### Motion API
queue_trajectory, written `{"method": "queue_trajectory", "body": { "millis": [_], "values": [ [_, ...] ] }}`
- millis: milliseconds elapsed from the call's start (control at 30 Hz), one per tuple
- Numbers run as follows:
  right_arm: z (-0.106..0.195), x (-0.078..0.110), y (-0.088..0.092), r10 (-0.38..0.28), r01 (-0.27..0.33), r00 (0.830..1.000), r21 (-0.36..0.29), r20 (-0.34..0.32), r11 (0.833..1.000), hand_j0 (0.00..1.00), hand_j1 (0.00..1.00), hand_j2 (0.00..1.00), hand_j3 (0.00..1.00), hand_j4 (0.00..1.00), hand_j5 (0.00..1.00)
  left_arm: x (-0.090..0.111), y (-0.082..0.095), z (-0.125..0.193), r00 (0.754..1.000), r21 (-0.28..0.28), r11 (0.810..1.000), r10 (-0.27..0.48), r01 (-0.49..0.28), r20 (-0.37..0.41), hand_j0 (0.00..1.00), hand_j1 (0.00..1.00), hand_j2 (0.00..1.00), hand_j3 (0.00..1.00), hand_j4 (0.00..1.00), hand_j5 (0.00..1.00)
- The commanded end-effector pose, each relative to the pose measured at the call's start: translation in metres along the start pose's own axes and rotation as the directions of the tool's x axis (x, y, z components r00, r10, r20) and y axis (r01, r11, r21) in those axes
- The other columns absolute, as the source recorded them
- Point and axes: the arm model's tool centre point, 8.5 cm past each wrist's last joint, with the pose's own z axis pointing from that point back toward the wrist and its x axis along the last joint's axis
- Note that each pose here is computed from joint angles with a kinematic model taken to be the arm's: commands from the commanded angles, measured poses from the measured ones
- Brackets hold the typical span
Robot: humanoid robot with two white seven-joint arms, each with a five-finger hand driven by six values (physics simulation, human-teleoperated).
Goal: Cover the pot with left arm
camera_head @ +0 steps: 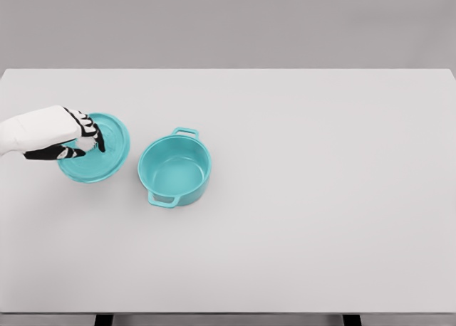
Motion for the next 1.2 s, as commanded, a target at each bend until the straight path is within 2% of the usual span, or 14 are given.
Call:
{"method": "queue_trajectory", "body": {
  "millis": [0, 333, 500, 700, 933, 1167],
  "values": [
    [0.0, 0.0, 0.0, 0.001, -0.001, 1.0, 0.0, 0.0, 1.0, 1.0, 1.0, 1.0, 1.0, 1.0, 1.0, 0.003, 0.003, 0.0, 1.0, 0.008, 1.0, -0.003, 0.003, 0.01, 0.52, 0.52, 0.52, 0.52, 0.52, 0.52],
    [0.0, 0.0, 0.0, 0.001, -0.001, 1.0, 0.0, 0.0, 1.0, 1.0, 1.0, 1.0, 1.0, 1.0, 1.0, 0.02, 0.01, -0.008, 0.998, 0.028, 0.999, -0.028, 0.026, 0.061, 0.52, 0.52, 0.52, 0.52, 0.52, 0.52],
    [0.0, 0.0, 0.0, 0.001, -0.001, 1.0, 0.0, 0.0, 1.0, 1.0, 1.0, 1.0, 1.0, 1.0, 1.0, 0.024, 0.007, -0.014, 0.997, 0.028, 0.999, -0.025, 0.023, 0.077, 0.52, 0.52, 0.52, 0.52, 0.52, 0.52],
    [0.0, 0.0, 0.0, 0.0, 0.0, 1.0, 0.0, 0.0, 1.0, 1.0, 1.0, 1.0, 1.0, 1.0, 1.0, 0.042, 0.009, -0.026, 0.99, 0.046, 0.998, -0.038, 0.032, 0.134, 0.52, 0.52, 0.52, 0.52, 0.52, 0.52],
    [0.0, 0.0, 0.0, 0.001, -0.001, 1.0, 0.0, 0.0, 1.0, 1.0, 1.0, 1.0, 1.0, 1.0, 1.0, 0.05, 0.009, -0.04, 0.986, 0.074, 0.997, -0.03, 0.018, 0.166, 0.52, 0.52, 0.52, 0.52, 0.52, 0.52],
    [0.0, 0.0, 0.0, -0.001, 0.001, 1.0, 0.0, 0.0, 1.0, 1.0, 1.0, 1.0, 1.0, 1.0, 1.0, 0.063, 0.006, -0.059, 0.975, 0.074, 0.997, -0.024, 0.007, 0.219, 0.52, 0.52, 0.52, 0.52, 0.52, 0.52]
  ]
}}
